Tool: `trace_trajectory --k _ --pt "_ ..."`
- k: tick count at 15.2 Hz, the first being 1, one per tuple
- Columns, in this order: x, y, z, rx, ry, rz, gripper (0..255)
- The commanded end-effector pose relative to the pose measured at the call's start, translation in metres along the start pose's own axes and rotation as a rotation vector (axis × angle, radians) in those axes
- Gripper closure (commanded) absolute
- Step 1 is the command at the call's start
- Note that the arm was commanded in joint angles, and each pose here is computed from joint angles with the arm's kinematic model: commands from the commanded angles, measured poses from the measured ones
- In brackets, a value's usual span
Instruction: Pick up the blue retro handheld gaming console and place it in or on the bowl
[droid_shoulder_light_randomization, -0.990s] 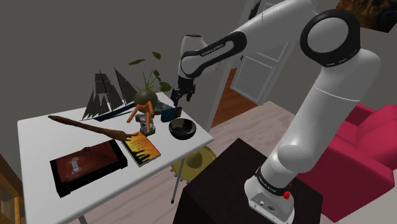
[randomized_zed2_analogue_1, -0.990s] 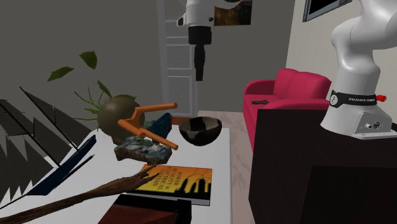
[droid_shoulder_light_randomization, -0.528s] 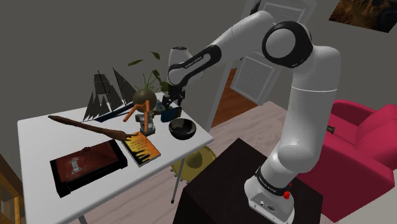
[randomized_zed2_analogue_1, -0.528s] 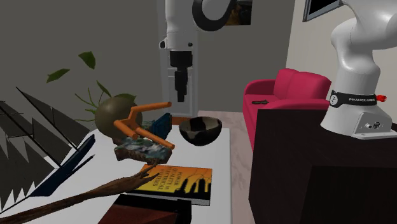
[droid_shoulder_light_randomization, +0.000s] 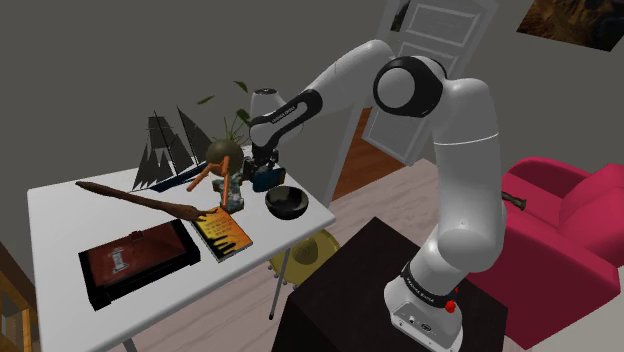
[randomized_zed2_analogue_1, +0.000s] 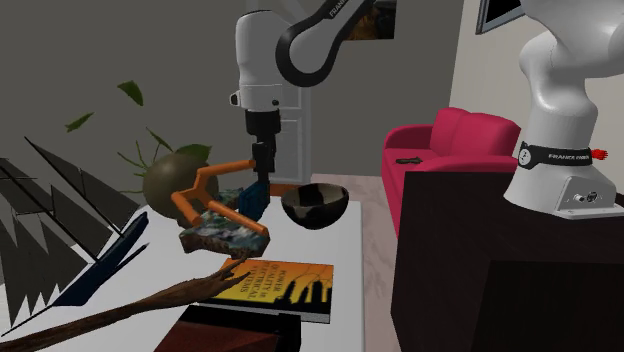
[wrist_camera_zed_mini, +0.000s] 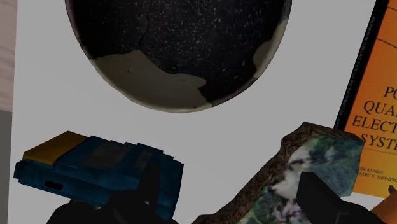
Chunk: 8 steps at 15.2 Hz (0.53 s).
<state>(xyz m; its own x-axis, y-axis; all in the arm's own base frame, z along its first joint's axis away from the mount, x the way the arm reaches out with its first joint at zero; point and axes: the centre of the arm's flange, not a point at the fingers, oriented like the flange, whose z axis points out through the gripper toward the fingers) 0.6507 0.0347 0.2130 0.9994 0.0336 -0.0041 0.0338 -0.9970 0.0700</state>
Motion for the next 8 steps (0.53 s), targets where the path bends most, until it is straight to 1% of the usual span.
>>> trace_trajectory --k 1,4,8 --pt "0.000 0.000 0.011 0.000 0.000 0.000 0" --pt "0.000 0.000 0.030 0.000 0.000 0.000 0" --pt "0.000 0.000 0.030 0.000 0.000 0.000 0"
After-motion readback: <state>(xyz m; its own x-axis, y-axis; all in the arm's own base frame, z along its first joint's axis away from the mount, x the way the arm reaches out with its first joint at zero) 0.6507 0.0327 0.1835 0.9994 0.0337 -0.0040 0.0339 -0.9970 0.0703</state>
